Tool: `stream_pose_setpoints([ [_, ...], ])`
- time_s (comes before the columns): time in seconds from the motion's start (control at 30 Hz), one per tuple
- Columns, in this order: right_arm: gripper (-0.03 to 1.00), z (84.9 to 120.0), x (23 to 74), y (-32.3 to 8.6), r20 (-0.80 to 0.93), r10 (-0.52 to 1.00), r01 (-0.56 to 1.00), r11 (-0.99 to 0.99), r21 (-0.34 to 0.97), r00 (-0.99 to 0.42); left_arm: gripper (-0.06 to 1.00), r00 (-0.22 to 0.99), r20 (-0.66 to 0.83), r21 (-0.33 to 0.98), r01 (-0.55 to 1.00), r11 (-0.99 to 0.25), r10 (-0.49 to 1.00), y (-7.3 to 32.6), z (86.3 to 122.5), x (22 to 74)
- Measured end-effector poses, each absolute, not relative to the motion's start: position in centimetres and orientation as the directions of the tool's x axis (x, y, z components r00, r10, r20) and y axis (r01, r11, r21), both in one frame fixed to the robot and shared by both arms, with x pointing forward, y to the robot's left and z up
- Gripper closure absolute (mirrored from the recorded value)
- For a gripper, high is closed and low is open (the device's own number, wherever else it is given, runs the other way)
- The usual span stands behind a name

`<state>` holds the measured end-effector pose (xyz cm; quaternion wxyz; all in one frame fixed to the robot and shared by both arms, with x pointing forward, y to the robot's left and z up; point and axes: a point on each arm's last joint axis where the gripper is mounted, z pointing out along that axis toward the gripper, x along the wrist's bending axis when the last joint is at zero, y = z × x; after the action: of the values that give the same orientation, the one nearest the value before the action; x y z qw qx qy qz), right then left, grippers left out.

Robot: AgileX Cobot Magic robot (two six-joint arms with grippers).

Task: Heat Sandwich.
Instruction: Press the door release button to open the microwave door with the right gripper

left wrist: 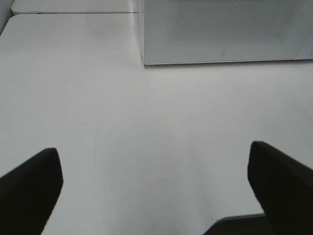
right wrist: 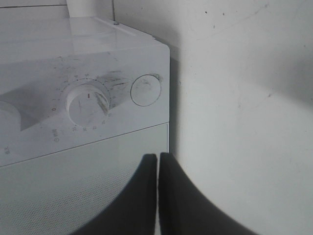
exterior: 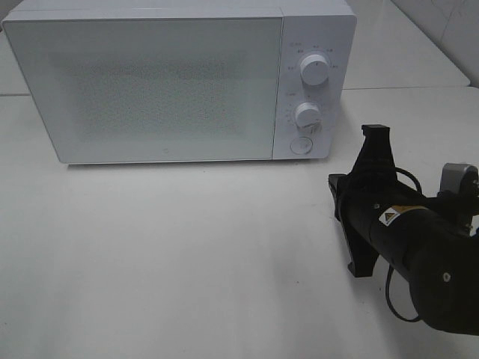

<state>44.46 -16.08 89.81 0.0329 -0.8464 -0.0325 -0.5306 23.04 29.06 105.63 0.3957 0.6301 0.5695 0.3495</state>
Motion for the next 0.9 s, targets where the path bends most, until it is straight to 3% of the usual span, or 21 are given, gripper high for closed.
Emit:
stream_pose_setpoints([
  [0.43, 0.95, 89.7, 44.6, -16.1, 0.897, 0.023, 0.089, -0.996, -0.018, 0.441, -0.02, 0.107, -0.01, 0.897, 0.441, -0.038, 0.994, 29.1, 105.6, 23.0],
  [0.9, 0.95, 87.8, 48.7, -14.8, 0.893, 0.004, 0.064, -0.998, -0.027, 0.449, -0.02, 0.107, -0.01, 0.897, 0.441, -0.038, 0.994, 29.1, 105.6, 23.0],
])
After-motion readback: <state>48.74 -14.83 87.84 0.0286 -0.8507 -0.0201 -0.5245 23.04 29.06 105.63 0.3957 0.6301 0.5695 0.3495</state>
